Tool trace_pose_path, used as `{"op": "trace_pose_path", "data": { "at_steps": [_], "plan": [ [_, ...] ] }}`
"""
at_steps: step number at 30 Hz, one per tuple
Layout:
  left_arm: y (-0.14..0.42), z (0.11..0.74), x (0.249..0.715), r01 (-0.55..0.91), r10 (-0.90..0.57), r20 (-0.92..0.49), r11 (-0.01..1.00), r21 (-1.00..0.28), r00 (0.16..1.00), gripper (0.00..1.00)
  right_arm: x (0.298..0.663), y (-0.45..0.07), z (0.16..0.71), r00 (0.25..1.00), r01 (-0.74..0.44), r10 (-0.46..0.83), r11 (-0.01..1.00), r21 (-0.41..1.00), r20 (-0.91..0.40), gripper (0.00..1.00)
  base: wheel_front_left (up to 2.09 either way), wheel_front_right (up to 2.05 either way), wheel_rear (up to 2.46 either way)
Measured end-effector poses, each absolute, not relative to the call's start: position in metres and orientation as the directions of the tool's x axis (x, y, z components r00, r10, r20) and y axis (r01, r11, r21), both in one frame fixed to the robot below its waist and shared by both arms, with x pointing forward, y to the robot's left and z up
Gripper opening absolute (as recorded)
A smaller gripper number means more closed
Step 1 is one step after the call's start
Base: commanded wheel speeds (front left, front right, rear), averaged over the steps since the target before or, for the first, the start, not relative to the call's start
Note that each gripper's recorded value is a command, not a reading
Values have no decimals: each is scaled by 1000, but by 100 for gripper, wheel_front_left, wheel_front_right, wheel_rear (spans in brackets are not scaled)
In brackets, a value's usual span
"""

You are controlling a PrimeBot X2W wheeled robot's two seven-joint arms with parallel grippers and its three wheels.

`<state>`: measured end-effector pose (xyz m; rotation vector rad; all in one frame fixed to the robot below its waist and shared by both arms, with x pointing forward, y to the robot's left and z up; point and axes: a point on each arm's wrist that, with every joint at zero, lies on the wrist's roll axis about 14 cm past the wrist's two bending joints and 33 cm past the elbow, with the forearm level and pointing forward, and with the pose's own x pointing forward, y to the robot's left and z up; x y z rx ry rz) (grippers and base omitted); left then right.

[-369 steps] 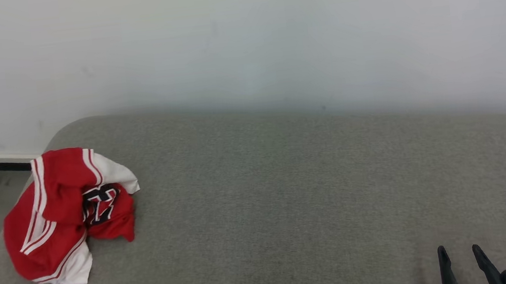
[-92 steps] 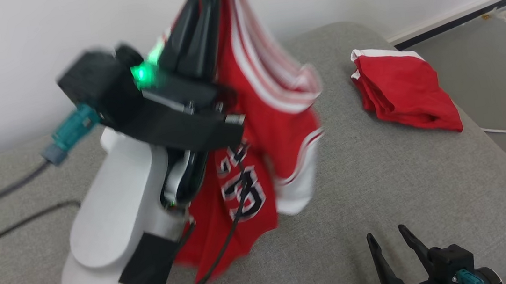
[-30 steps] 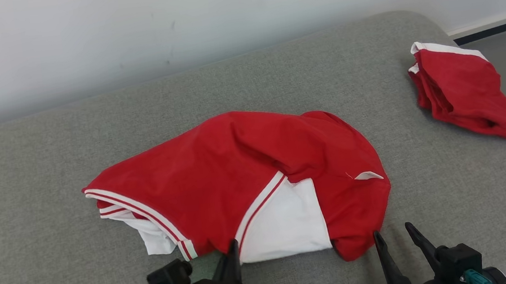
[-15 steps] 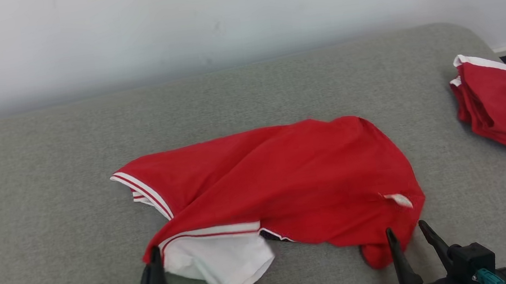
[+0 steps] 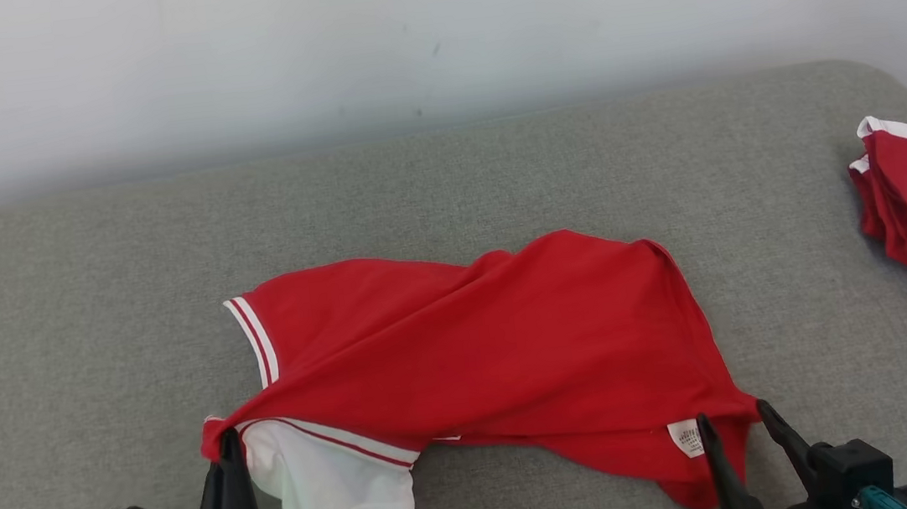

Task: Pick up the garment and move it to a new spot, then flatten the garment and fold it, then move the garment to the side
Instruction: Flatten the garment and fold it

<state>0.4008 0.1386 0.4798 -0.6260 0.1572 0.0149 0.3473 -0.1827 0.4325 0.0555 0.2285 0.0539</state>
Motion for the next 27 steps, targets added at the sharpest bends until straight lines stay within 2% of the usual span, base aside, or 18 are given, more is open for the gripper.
{"op": "trace_pose_path", "data": {
  "at_steps": [3, 8, 14, 15, 16, 19, 23, 27],
  "plan": [
    [142, 496, 391, -50, -38, -138, 811, -583, 990, 0, 347, -182, 433, 973, -49, 61, 997, 62, -225, 100, 0, 0, 0],
    [123, 524, 377, 31, -131, -127, 807, -590, 983, 0, 347, -179, 430, 970, -57, 70, 996, 63, -231, 100, 0, 0, 0],
    [127, 471, 403, -18, -121, -278, 893, -449, 953, 0, 353, -175, 430, 970, -68, 82, 995, 66, -229, 100, 0, 0, 0],
    [129, 462, 408, -37, -105, -297, 898, -437, 949, 33, 353, -175, 429, 969, -68, 82, 995, 67, -233, 100, 0, 0, 0],
    [129, 462, 408, -37, -105, -297, 898, -437, 949, 100, 353, -175, 429, 969, -68, 82, 995, 67, -233, 100, 0, 0, 0],
    [138, 441, 415, -84, -62, -337, 912, -402, 940, 100, 351, -176, 427, 968, -65, 79, 996, 67, -239, 100, 0, 0, 0],
    [151, 432, 414, -122, -25, -326, 898, -422, 945, 100, 351, -178, 429, 970, -60, 73, 996, 66, -231, 100, 0, 0, 0],
    [177, 422, 396, -181, 35, -336, 892, -415, 941, 100, 349, -180, 429, 971, -53, 67, 996, 65, -231, 100, 0, 0, 0]
  ]
}}
